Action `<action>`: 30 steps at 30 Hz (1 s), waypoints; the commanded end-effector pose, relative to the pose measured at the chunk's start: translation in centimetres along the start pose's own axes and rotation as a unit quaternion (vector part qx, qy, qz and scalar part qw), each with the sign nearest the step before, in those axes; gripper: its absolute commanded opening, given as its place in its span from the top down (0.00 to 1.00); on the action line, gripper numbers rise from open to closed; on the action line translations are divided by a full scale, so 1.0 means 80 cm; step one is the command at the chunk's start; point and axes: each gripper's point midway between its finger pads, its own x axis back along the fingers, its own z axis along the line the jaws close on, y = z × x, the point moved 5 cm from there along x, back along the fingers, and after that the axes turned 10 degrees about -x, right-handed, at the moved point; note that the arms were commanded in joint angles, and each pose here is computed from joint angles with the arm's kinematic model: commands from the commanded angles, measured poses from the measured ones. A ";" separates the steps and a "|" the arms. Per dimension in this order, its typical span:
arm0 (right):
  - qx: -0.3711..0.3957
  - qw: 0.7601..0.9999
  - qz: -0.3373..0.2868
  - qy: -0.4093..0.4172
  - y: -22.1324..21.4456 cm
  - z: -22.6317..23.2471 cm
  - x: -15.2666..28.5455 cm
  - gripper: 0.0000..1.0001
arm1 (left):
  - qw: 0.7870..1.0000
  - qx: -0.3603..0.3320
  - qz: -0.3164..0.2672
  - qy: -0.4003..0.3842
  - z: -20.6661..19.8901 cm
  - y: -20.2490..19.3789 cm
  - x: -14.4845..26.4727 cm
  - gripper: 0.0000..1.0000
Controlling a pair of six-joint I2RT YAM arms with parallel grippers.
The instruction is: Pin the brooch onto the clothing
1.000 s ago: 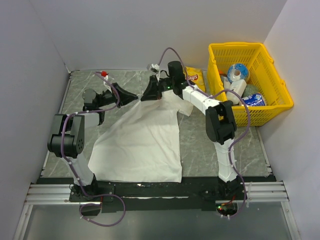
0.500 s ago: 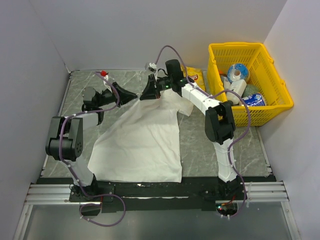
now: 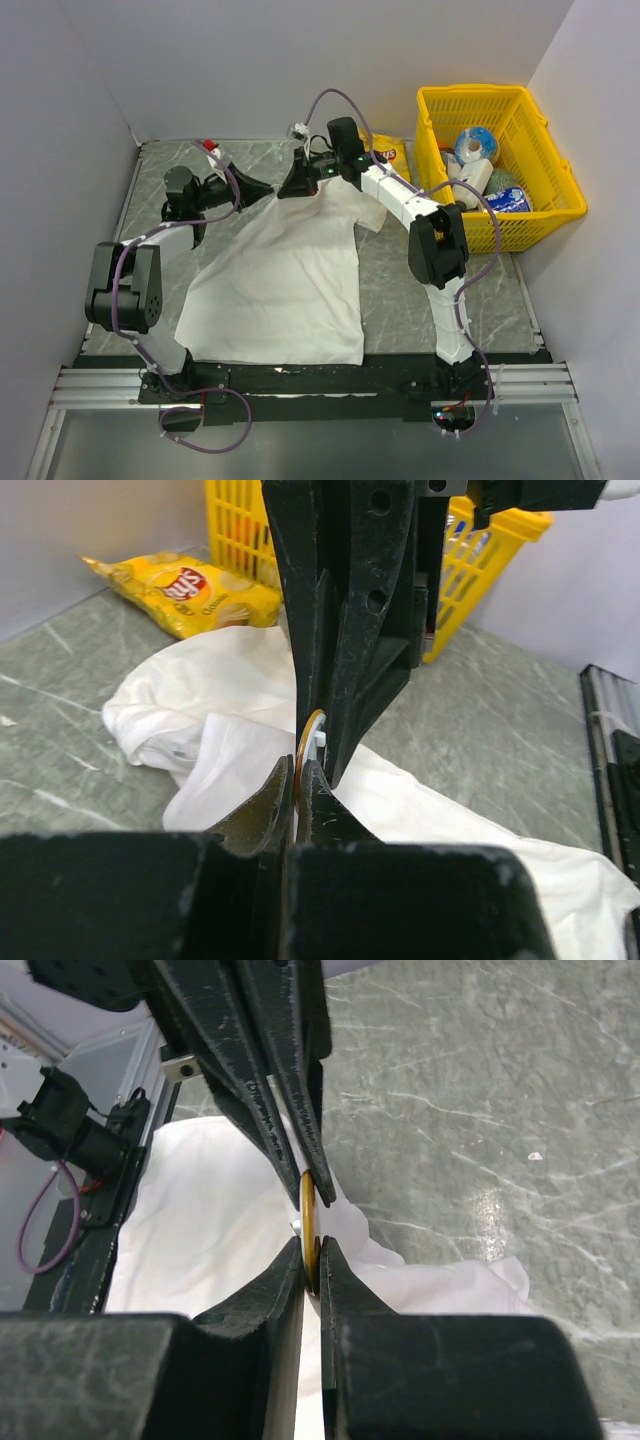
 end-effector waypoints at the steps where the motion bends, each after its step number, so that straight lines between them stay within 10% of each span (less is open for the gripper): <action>1: 0.002 0.997 -0.013 -0.080 0.015 -0.020 -0.017 1.00 | 0.994 -0.087 -0.016 -0.058 -0.044 0.054 -0.022 0.99; 30: -0.098 0.981 -0.048 -0.163 0.045 -0.018 -0.002 1.00 | 0.975 -0.221 -0.007 0.024 -0.099 0.071 -0.007 0.99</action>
